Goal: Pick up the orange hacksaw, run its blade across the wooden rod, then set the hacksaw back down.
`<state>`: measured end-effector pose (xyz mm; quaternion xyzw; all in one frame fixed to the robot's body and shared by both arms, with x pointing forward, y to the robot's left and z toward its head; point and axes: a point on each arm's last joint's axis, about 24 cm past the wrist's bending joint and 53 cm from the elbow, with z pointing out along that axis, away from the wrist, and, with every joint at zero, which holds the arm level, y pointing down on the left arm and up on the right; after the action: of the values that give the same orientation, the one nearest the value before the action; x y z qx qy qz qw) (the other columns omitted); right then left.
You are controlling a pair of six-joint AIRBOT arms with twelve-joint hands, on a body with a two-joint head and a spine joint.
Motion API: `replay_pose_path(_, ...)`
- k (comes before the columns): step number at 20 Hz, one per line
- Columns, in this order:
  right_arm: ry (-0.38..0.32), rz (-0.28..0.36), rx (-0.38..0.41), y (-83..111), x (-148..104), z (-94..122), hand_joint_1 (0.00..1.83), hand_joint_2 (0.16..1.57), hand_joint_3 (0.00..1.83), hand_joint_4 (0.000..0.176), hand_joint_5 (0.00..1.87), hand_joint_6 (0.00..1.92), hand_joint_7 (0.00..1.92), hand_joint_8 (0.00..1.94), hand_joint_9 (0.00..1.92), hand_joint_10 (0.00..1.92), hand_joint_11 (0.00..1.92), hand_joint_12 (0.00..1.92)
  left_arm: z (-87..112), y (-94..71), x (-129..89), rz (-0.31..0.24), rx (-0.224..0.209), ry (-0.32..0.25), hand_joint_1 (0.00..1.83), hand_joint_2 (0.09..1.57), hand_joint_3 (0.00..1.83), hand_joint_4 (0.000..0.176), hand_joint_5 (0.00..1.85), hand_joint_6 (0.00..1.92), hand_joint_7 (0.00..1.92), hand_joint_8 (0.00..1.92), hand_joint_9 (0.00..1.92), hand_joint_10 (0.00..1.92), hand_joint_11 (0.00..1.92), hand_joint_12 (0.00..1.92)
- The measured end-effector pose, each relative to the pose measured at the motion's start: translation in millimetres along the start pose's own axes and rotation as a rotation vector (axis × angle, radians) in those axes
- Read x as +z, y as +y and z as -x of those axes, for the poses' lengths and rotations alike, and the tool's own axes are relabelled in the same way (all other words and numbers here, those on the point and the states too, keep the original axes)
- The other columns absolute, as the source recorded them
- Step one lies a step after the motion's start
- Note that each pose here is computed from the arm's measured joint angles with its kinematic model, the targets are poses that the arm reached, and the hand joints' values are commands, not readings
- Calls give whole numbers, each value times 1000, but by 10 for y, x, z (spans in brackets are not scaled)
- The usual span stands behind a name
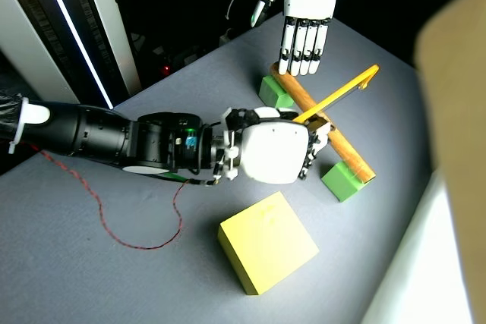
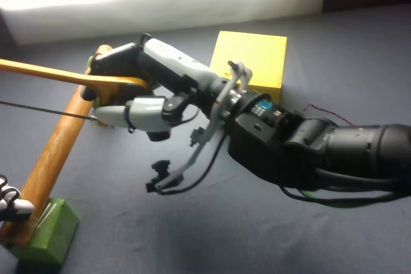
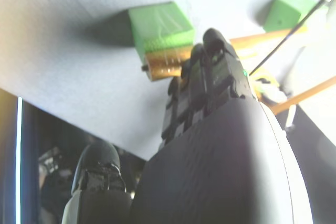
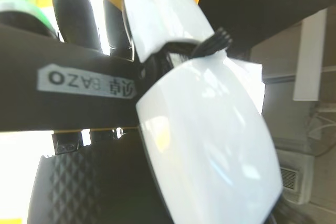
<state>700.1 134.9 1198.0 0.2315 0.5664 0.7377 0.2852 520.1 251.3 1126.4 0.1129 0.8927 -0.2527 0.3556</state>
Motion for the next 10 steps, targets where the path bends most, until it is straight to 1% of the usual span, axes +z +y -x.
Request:
replay_pose_path(2,6,8,10,2,49,-34,1255,1155,0,0,899,918,946,1303,1040,1191,1040,1451,2,-1,0,0,0,-1,84,1213,1,0,101,4,126,1,86,3,0,222)
replay_pose_path(3,8,7,15,-10,59,-56,1257,1144,0,0,923,888,961,1267,1057,1145,1061,1404,3,-2,0,-1,0,-1,72,1217,1,0,111,4,135,2,96,3,0,248)
replay_pose_path(4,16,-1,17,-34,66,-95,1258,1137,0,0,924,894,979,1231,1082,1117,1079,1378,3,0,0,0,0,-1,62,1224,3,0,103,1,123,1,88,1,0,232)
replay_pose_path(5,28,-5,16,-51,69,-138,1256,1146,2,0,897,928,969,1256,1090,1152,1089,1433,8,8,-3,1,1,-2,44,1229,3,0,77,1,101,1,70,0,0,177)
replay_pose_path(7,44,-6,15,-67,58,-182,1240,1181,3,0,820,1027,916,1357,1049,1302,1061,1569,11,14,-3,2,1,-2,81,1217,0,0,101,3,135,4,96,3,0,245)
replay_pose_path(8,51,-10,10,-90,46,-196,1244,1176,0,0,837,993,923,1352,1046,1312,1065,1566,10,13,-2,2,1,-2,79,1217,0,0,100,1,131,0,93,0,0,253)
replay_pose_path(9,53,-18,13,-126,29,-199,1248,1167,0,0,862,972,932,1324,1022,1236,1025,1470,12,15,-2,2,1,-2,88,1217,0,0,90,1,121,0,83,0,0,230)
replay_pose_path(10,52,-26,15,-159,4,-182,1245,1164,0,0,862,985,938,1303,1030,1197,1028,1447,14,18,-3,3,2,-3,86,1219,0,0,86,0,112,2,72,3,0,188)
